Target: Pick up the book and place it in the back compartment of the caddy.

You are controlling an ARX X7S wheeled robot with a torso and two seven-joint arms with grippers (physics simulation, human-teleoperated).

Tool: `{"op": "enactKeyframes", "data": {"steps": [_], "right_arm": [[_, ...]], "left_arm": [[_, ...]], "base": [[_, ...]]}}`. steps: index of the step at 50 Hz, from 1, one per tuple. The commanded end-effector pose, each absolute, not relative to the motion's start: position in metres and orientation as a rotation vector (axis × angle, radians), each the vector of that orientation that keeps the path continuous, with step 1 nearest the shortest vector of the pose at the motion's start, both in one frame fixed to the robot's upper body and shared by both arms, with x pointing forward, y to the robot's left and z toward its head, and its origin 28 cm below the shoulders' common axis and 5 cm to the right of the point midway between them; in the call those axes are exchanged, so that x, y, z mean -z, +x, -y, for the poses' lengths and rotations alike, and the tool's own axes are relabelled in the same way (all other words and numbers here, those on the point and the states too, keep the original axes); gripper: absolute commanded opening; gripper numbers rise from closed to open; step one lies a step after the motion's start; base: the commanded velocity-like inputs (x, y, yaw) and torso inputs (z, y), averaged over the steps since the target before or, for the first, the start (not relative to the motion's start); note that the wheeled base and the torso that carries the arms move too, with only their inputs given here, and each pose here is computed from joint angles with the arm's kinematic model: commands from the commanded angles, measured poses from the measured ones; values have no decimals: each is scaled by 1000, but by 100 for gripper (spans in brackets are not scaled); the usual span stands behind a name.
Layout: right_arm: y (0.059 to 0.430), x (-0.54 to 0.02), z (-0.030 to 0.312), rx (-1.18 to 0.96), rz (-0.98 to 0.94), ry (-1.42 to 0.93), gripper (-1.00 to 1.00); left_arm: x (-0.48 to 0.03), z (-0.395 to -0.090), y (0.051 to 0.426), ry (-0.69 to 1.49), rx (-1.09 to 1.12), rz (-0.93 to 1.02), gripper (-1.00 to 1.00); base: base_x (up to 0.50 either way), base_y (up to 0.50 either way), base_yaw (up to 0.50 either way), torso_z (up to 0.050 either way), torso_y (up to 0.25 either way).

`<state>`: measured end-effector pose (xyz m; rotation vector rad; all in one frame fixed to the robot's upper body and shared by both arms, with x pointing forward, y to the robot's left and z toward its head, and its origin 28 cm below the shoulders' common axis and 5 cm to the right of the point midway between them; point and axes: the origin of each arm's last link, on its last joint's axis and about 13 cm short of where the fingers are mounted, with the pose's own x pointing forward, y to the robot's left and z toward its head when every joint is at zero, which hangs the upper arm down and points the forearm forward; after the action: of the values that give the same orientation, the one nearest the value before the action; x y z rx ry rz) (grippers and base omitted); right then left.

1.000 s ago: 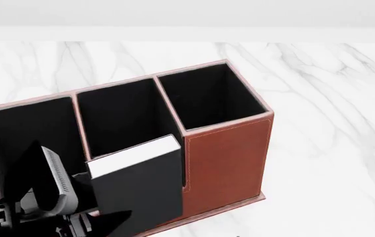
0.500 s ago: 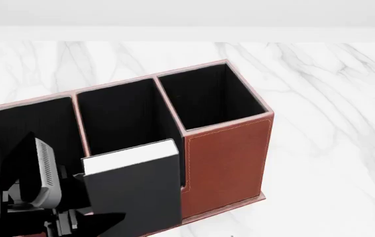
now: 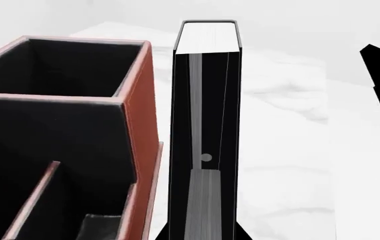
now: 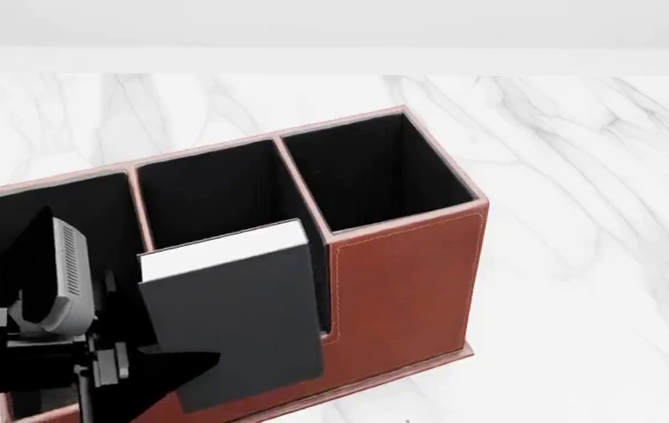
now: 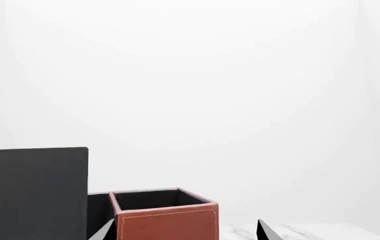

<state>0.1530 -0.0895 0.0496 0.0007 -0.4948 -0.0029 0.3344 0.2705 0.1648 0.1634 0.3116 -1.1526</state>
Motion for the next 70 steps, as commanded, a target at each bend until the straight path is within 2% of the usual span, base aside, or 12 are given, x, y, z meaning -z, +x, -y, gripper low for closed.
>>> {"op": "enactKeyframes", "data": {"steps": [1, 36, 56, 70], "right_arm": [[153, -50, 89, 1, 495, 0, 100], [155, -49, 89, 3, 491, 1, 100], [156, -47, 89, 0, 482, 1, 100], [158, -45, 89, -1, 474, 1, 100]], "left_arm": [[-184, -266, 348, 85, 1118, -206, -100], [-187, -268, 400, 157, 1028, -377, -100], [-162, -268, 418, 144, 1005, -366, -100], [-148, -266, 417, 148, 988, -318, -100]], "base": [[0, 0, 0, 0, 0], [0, 0, 0, 0, 1], [0, 0, 0, 1, 2], [0, 0, 0, 0, 1]]}}
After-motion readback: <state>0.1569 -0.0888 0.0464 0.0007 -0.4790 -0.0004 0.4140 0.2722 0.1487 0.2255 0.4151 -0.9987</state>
